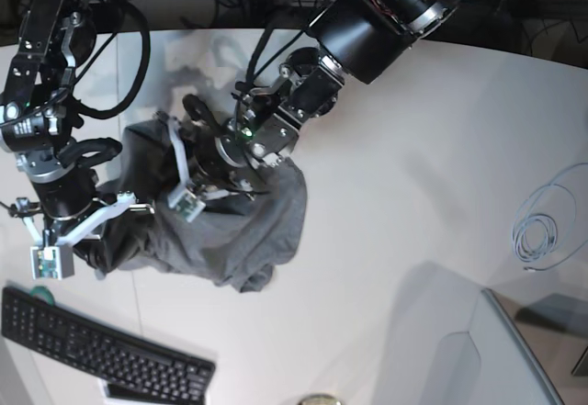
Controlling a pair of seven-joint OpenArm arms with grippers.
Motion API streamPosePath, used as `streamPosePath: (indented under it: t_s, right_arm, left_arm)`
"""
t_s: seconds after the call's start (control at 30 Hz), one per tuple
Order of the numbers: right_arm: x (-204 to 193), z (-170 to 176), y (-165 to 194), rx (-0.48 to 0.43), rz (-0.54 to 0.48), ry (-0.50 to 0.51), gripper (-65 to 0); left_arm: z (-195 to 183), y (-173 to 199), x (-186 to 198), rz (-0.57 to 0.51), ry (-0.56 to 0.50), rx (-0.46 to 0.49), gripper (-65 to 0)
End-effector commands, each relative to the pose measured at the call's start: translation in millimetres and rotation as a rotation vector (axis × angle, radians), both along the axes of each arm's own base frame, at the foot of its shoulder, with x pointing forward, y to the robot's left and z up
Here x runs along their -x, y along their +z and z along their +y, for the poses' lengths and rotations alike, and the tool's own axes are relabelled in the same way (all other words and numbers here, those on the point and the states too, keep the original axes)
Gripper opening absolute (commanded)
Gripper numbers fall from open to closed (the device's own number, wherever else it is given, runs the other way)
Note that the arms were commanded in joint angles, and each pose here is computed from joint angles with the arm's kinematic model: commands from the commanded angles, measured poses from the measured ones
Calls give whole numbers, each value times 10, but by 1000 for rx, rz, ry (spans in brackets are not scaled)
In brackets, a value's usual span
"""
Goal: Layout the t-shirt on the table in an organized manner, then fold the t-shirt properly
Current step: 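Grasp another fold of the t-shirt with the left gripper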
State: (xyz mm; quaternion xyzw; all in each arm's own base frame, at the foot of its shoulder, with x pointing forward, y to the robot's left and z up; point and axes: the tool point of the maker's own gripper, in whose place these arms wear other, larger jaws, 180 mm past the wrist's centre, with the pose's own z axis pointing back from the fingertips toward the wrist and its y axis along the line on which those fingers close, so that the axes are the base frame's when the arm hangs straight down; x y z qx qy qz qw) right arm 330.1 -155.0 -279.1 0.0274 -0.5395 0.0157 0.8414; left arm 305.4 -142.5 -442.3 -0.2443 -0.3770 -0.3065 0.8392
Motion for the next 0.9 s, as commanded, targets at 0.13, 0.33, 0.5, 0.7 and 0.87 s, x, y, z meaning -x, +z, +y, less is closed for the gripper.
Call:
streamPosePath:
  t_s: [0.13, 0.33, 0.5, 0.7, 0.87]
  right_arm:
    - [-10, -37, 107, 7, -45, -2, -648]
    - [-2, -12, 74, 6, -34, 5, -648]
    - [18, 3, -224, -17, 45, 4, -648]
    - [58, 4, -330, -22, 75, 4, -648]
    - [72, 8, -431, -30, 102, 2, -648]
  left_arm:
    - [817, -51, -564, -50, 222, -37, -476]
    - [1786, -152, -588, -73, 353, -125, -476]
    - [2415, 1, -570, -124, 456, -154, -476]
    - [2551, 167, -403, -173, 461, -156, -476]
    - [1909, 103, -81, -192, 253, -171, -476]
